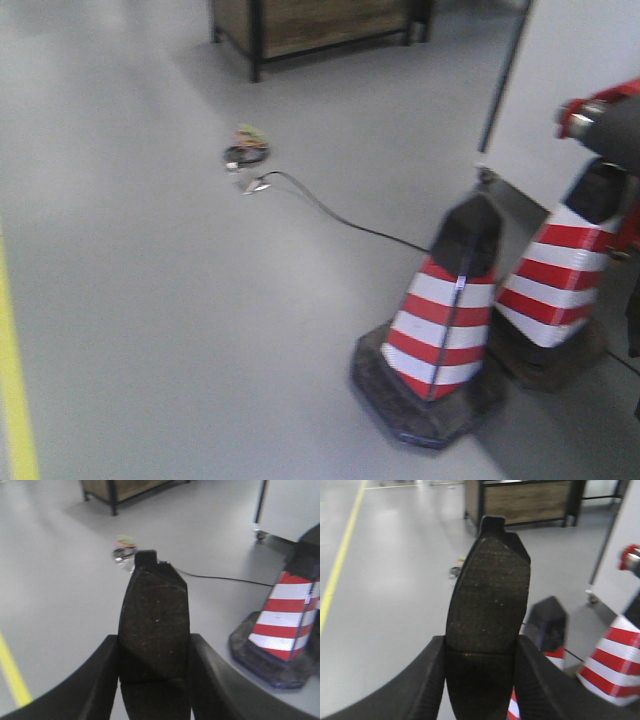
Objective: Move and align brake pads A on conveyor
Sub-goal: 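Turn and drive the base up to the black conveyor belt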
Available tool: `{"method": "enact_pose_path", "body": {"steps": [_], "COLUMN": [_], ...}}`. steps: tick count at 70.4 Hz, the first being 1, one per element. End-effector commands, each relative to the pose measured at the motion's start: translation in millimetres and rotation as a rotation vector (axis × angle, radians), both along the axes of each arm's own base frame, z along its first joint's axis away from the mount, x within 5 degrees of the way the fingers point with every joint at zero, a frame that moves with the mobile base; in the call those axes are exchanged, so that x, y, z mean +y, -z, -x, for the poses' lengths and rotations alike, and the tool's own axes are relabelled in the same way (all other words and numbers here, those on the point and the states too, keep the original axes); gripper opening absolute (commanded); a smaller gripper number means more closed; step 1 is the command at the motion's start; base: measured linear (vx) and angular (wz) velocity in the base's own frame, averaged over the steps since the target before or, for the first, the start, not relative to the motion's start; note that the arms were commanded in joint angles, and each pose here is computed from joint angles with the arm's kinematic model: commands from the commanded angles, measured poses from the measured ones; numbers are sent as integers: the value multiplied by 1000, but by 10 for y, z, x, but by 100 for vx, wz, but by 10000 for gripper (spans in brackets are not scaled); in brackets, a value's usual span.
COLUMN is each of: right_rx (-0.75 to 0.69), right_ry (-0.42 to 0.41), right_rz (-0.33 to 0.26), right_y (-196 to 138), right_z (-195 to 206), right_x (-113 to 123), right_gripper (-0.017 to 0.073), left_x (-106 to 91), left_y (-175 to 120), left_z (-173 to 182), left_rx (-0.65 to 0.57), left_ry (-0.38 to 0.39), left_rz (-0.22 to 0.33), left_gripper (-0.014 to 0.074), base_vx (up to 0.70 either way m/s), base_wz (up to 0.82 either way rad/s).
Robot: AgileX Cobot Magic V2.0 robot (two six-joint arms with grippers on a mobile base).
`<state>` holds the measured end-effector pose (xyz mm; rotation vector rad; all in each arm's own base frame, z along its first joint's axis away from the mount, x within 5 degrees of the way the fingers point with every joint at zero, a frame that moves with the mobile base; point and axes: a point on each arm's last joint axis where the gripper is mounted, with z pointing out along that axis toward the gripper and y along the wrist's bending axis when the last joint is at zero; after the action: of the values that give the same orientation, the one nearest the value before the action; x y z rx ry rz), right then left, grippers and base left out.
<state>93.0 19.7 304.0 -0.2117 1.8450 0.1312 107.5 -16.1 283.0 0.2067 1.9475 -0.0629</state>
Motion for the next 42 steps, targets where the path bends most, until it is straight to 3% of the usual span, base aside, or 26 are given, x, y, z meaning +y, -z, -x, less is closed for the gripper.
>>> {"method": "enact_pose_path", "body": {"steps": [1, 42], "right_rx": [-119, -119], "right_ry": [0, 0], "right_rz": [-14, -14], "right_y": [-178, -178], "right_z": [-16, -16], "right_x": [1, 1], "right_gripper": [-5, -5], "left_x": [-5, -5], "left_y": [-176, -176], "left_z": [-35, -35], "left_rx": [-119, -119], "left_ry": [-4, -4], "left_rz": [27, 27], "left_gripper": [-6, -6], "base_vx": [17, 18], "base_wz": [-83, -76]}}
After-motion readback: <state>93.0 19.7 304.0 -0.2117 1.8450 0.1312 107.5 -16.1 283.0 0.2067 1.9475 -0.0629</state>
